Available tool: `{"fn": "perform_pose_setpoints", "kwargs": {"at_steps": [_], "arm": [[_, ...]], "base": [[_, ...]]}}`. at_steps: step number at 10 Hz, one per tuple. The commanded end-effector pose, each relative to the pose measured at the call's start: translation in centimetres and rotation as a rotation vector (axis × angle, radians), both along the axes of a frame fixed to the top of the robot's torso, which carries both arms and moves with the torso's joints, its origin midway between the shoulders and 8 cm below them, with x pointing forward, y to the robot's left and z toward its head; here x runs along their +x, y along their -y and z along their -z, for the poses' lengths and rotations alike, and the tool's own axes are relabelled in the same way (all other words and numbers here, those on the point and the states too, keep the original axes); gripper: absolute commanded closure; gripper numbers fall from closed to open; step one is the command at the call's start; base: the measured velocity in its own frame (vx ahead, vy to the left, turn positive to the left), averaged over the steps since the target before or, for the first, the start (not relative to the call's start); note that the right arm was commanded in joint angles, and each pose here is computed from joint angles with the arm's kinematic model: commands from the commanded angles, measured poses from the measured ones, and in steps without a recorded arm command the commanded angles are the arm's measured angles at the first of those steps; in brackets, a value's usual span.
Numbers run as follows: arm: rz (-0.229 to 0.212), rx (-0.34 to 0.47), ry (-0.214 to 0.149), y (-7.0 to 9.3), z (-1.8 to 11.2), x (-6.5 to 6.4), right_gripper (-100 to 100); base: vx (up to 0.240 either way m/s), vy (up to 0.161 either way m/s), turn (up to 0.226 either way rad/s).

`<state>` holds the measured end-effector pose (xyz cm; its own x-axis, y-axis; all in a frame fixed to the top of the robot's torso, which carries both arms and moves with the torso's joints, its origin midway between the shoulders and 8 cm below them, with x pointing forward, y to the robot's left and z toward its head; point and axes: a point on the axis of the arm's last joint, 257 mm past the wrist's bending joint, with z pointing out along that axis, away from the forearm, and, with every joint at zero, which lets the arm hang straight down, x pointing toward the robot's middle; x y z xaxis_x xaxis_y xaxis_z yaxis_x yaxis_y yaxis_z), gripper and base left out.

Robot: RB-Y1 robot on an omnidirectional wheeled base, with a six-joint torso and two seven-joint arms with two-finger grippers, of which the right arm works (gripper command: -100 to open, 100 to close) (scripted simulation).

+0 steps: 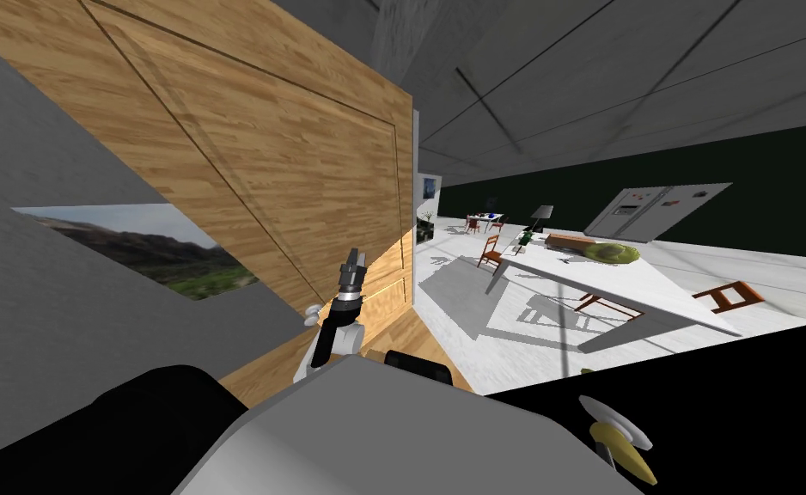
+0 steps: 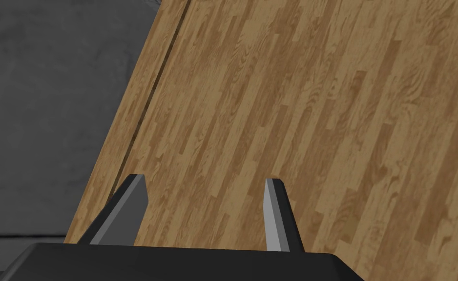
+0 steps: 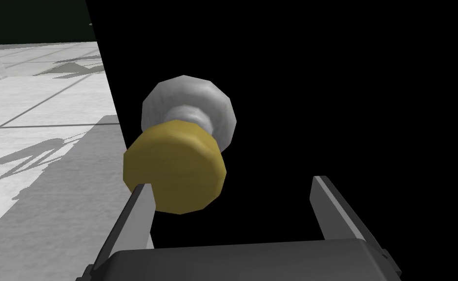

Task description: Pull the door open

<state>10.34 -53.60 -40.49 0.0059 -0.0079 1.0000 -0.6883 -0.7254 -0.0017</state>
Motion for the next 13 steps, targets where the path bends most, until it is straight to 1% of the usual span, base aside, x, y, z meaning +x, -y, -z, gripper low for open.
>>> {"fn": "perform_pose_setpoints", "kwargs": {"at_steps": [1, 2, 3, 4, 5, 6, 11, 12, 13], "arm": [[-0.004, 0.001, 0.003, 1.8, -0.4, 0.6, -100], [-0.005, 0.001, 0.005, 2.6, -0.6, 0.8, -100], [-0.006, 0.0, 0.007, 3.9, -1.0, 1.2, -100], [-0.006, 0.0, 0.008, 4.4, -1.2, 1.3, -100], [-0.002, 0.011, -0.023, 3.5, -0.1, 0.2, -100], [-0.002, 0.011, -0.023, 3.5, -0.1, 0.2, 100], [-0.002, 0.011, -0.023, 3.5, -0.1, 0.2, 100], [-0.001, 0.014, -0.019, 2.8, 0.0, 1.0, -100], [0.001, 0.012, -0.018, 2.8, 0.0, 1.2, -100]], "base": [[0.052, 0.087, -0.086], [0.061, 0.085, -0.065], [0.085, 0.104, -0.09], [0.096, 0.108, -0.064], [0.027, 0.047, -0.041], [-0.018, 0.005, 0.025], [-0.004, -0.002, 0.003], [-0.18, 0.064, 0.013], [-0.211, 0.059, -0.002]]}}
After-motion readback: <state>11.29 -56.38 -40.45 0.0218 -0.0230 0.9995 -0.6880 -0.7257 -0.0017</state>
